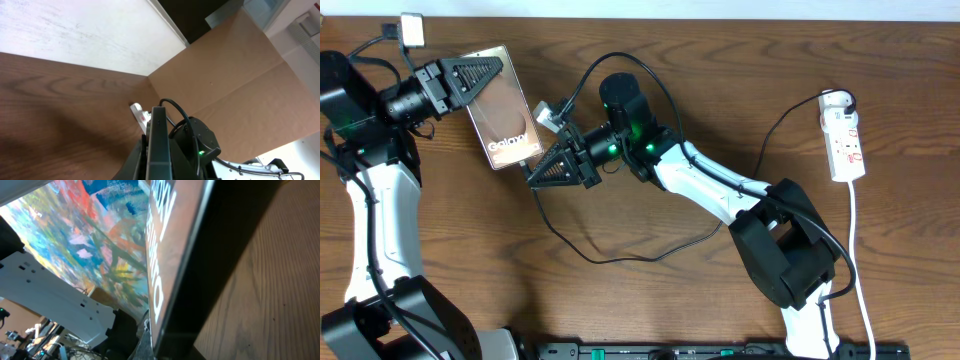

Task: Plug charger to phone and switch on socket
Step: 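Push the plug into the phone's port held by the left gripper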

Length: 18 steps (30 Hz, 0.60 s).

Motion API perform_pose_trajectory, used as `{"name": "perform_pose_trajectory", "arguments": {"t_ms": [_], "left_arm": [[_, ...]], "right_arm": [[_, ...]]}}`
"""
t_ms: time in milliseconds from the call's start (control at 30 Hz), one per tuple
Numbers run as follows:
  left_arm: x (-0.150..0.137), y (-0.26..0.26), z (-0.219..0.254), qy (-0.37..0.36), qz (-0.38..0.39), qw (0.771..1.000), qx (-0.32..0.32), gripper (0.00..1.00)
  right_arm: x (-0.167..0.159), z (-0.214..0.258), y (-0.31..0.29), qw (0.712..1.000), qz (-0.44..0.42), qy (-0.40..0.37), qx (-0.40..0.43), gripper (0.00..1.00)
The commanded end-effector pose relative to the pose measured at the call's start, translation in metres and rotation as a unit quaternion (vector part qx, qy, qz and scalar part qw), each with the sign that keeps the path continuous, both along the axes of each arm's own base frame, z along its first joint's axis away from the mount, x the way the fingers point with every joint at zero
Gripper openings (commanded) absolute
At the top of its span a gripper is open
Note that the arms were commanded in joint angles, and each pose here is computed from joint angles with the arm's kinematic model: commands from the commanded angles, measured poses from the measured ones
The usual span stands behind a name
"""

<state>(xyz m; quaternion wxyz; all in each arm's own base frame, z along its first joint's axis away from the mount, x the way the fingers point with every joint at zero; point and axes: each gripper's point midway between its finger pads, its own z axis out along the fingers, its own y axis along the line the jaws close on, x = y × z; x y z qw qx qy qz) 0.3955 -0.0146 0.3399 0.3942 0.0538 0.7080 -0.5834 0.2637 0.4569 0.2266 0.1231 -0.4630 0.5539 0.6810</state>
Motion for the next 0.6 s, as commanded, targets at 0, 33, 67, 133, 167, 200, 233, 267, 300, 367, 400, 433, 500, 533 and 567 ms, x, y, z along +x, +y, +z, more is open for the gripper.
{"name": "perform_pose_trajectory", "arguments": {"t_ms": [0,33,67,133,167,200,233,267,300,367,400,433,500,533,567], "left_arm": [[-0.0036,-0.0024,0.0061,-0.019,-0.006,1.0,0.009,0.08],[-0.0037,-0.0024,0.0061,-0.021,-0.006,1.0,0.01,0.07],[-0.0036,-0.0024,0.0061,-0.02,-0.006,1.0,0.01,0.07],[-0.0037,-0.0024,0.0052,-0.016,-0.006,1.0,0.008,0.07],[-0.0037,-0.0024,0.0045,-0.013,-0.006,1.0,0.006,0.07],[-0.0037,-0.0024,0.0036,-0.008,-0.006,1.0,0.005,0.08],[-0.0038,-0.0024,0.0029,-0.009,-0.006,1.0,0.005,0.07],[-0.0039,-0.0025,0.0024,-0.011,-0.006,1.0,0.007,0.07],[-0.0039,-0.0025,0.002,-0.012,-0.006,1.0,0.008,0.07],[-0.0038,-0.0024,0.002,-0.015,-0.006,1.0,0.009,0.07],[-0.0038,-0.0024,0.002,-0.015,-0.006,1.0,0.009,0.08],[-0.0038,-0.0024,0.002,-0.015,-0.006,1.0,0.009,0.07],[-0.0039,-0.0025,0.002,-0.015,-0.006,1.0,0.009,0.07],[-0.0039,-0.0025,0.002,-0.015,-0.006,1.0,0.009,0.07],[-0.0039,-0.0025,0.002,-0.015,-0.006,1.0,0.009,0.07]], "right_arm": [[0.0025,0.0044,0.0043,1.0,-0.01,0.005,-0.003,0.01],[0.0032,0.0042,0.0049,1.0,-0.013,0.005,-0.004,0.01],[0.004,0.004,0.0053,1.0,-0.015,0.005,-0.005,0.01],[0.0056,0.0037,0.0061,1.0,-0.021,0.006,-0.006,0.01],[0.0058,0.0037,0.0062,1.0,-0.022,0.006,-0.006,0.01],[0.0062,0.0036,0.0064,1.0,-0.023,0.006,-0.006,0.01],[0.0062,0.0037,0.0064,1.0,-0.023,0.006,-0.006,0.01],[0.0061,0.0037,0.0064,1.0,-0.022,0.006,-0.006,0.01],[0.006,0.0037,0.0063,1.0,-0.022,0.006,-0.006,0.01],[0.006,0.0037,0.0063,1.0,-0.022,0.007,-0.007,0.01],[0.0061,0.0037,0.0064,1.0,-0.023,0.009,-0.008,0.01],[0.0063,0.0037,0.0063,1.0,-0.023,0.009,-0.008,0.01],[0.0061,0.0037,0.0064,1.0,-0.023,0.009,-0.008,0.01],[0.0061,0.0037,0.0064,1.0,-0.023,0.009,-0.008,0.01],[0.0061,0.0037,0.0064,1.0,-0.023,0.009,-0.008,0.01]]}}
